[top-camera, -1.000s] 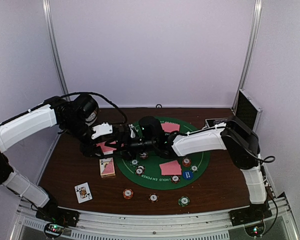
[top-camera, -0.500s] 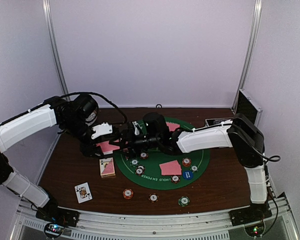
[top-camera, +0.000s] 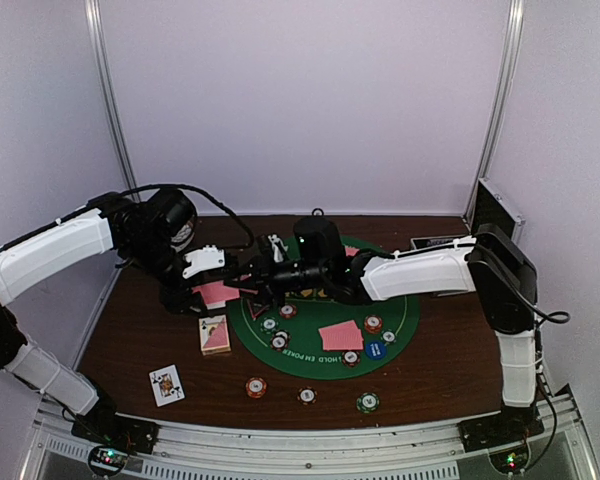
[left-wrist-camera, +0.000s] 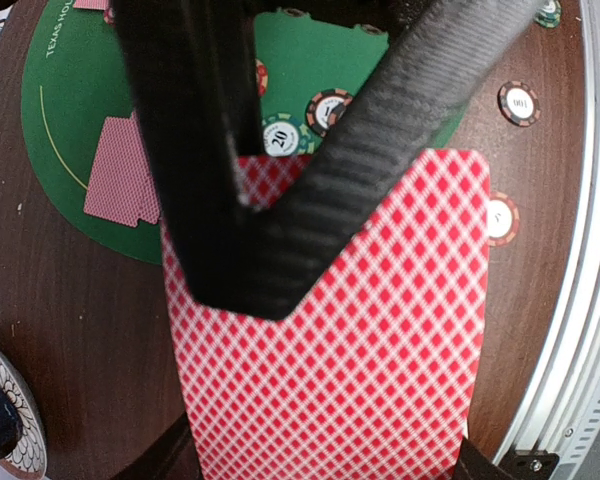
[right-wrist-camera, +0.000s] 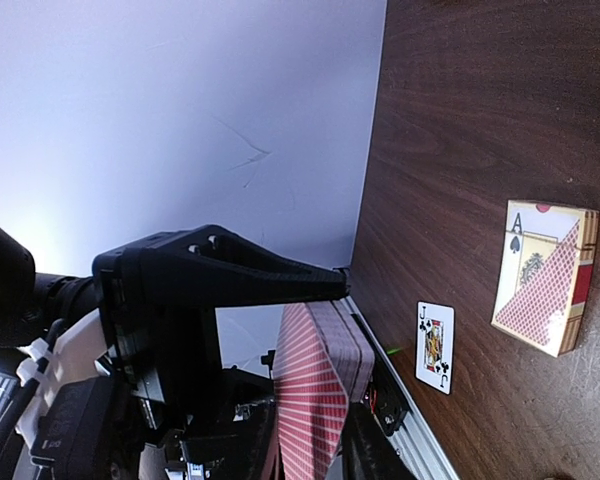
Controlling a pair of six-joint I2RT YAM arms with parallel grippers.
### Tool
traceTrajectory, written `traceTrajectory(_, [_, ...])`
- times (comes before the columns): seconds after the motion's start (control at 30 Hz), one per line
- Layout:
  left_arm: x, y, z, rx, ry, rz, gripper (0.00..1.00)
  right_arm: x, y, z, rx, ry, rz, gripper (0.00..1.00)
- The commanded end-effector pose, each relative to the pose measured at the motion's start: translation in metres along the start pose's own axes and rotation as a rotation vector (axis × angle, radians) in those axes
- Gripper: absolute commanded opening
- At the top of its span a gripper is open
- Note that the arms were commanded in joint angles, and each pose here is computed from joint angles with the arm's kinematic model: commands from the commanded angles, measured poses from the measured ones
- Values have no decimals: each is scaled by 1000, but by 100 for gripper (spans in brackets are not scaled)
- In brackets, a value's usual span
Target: Distribute texas hold em gaming equipment
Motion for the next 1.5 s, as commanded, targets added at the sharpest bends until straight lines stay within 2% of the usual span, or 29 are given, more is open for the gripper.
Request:
traceTrajectory(0.0, [0, -7, -3, -26, 24, -22, 22, 18, -9, 2, 6, -19, -36, 22])
traceTrajectory(0.33, [0, -6, -3, -25, 23, -21, 22, 21, -18, -1, 7, -19, -28, 0])
traceTrajectory(0.6, [-1, -5, -1, -18, 23, -19, 22, 20, -35, -5, 0, -16, -2, 0])
traceTrajectory(0.8, [-2, -4, 1, -11, 22, -20, 22, 23, -71, -17, -41, -59, 65, 0])
traceTrajectory(1.1, [-2, -3, 1, -8, 22, -17, 22, 25, -124, -31, -66, -220, 419, 0])
traceTrajectory(1.33, [-4, -3, 2, -7, 20, -17, 22, 24, -138, -53, -69, -492, 832, 0])
traceTrajectory(1.47, [-6, -4, 5, 0, 21, -23, 22, 24, -133, -65, -79, -672, 975, 0])
Point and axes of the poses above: each gripper's point midway between its finger pads, its own y axis out along the fingers, its own x axis along the line the jaws close on, z = x × y, the point moved 9 cm from there along -y, back along the fingers, and after that the axes turned 8 degrees about y, right-handed, at the moved point
